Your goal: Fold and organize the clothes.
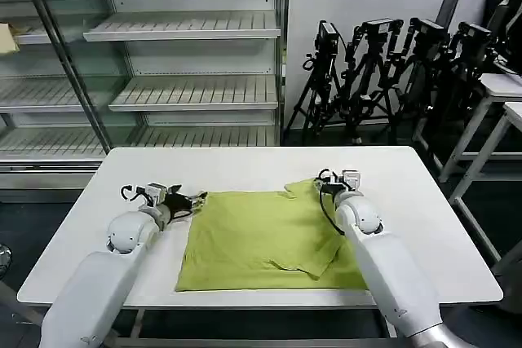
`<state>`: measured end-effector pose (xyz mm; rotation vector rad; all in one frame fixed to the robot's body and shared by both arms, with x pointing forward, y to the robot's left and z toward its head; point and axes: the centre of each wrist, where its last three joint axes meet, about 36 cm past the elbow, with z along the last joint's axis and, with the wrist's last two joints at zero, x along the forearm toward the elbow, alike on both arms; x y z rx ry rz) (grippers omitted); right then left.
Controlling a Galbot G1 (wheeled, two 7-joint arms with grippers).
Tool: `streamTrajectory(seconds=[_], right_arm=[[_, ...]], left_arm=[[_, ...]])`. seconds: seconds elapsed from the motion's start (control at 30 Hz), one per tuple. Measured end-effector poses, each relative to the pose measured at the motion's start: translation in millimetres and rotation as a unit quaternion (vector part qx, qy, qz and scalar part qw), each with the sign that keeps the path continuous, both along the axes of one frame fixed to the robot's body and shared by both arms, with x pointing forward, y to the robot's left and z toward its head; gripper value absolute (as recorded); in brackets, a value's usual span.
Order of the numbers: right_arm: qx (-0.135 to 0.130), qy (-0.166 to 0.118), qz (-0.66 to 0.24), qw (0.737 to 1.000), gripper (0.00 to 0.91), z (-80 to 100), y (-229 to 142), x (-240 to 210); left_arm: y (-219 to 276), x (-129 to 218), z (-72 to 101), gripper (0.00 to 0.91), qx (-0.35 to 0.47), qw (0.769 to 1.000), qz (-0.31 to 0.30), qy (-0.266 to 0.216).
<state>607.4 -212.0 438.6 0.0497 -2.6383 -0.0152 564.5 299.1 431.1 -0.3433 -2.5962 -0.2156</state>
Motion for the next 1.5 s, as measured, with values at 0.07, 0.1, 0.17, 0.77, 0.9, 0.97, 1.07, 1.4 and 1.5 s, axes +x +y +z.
streamTrajectory(seconds=[0.07,0.1,0.17,0.77,0.9,0.97,1.07,1.4,1.5], right_arm=[[0.003,0.002,0.001,1.0,0.0,-0.9,0,0],[0.004,0.003,0.001,1.0,0.0,-1.5,0,0],[0.007,0.005,0.001,1.0,0.0,-2.5,0,1],[0.01,-0.004,0.018,1.0,0.0,-0.5,-3,-4],[0.01,-0.011,0.022,1.0,0.0,3.5,-6,-10],[0.01,-0.014,0.024,1.0,0.0,6.1,-8,-14],[0.011,-0.02,0.026,0.999,0.0,9.1,-11,-21],[0.018,-0.041,0.036,0.998,0.0,17.3,-22,-58],[0.018,-0.046,0.038,0.998,0.0,19.5,-26,-71]], left_arm=[[-1,0,-1.6,0.01,-0.002,1.0,-0.002,0.002],[-1,0,-2.3,0.01,-0.003,1.0,-0.003,0.003],[-1,-1,-3.7,0.01,-0.005,1.0,-0.004,0.004],[-5,0,-7.2,0.01,-0.02,1.0,-0.011,0.009],[-3,-2,-4.8,0.01,-0.022,1.0,-0.01,0.007],[-2,-4,-3.5,0.01,-0.023,1.0,-0.009,0.005],[-1,-7,-1.5,0.01,-0.024,1.0,-0.008,0.003],[-6,-30,6.5,0.01,-0.044,0.999,-0.018,-0.018],[-8,-39,8.2,0.01,-0.051,0.998,-0.017,-0.025]])
